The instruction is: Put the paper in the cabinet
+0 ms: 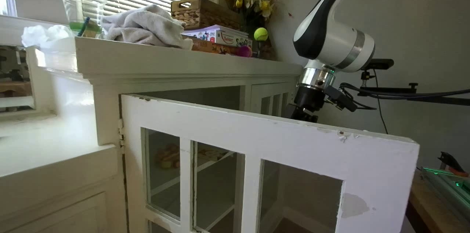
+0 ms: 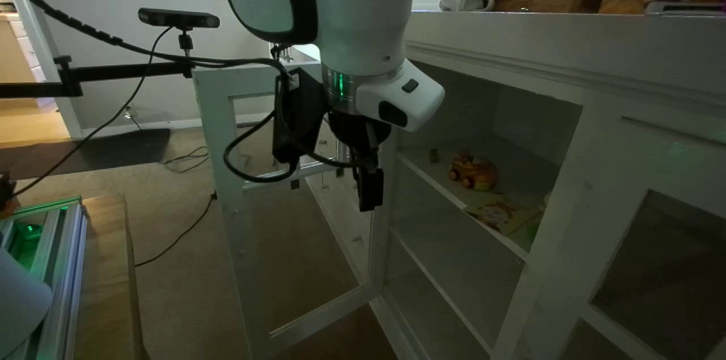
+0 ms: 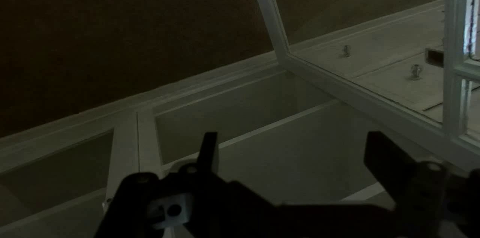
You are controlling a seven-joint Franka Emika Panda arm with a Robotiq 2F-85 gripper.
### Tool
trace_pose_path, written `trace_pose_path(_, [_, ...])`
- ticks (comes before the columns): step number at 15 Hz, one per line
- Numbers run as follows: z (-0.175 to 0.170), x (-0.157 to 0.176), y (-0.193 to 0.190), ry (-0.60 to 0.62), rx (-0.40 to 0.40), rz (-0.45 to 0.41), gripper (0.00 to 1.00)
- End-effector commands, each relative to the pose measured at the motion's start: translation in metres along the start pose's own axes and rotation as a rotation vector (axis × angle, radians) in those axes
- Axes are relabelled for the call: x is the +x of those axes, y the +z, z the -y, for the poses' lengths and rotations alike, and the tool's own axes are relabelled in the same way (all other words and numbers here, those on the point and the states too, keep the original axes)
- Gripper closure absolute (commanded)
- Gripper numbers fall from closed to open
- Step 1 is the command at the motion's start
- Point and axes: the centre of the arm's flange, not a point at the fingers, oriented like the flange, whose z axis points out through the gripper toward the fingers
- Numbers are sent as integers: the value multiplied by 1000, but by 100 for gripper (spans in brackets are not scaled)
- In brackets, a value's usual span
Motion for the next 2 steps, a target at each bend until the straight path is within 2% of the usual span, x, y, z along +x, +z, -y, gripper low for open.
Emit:
trace_pose_path(1, [0,0,0,0,0,0,0])
trace_pose_path(2, [0,0,0,0,0,0,0])
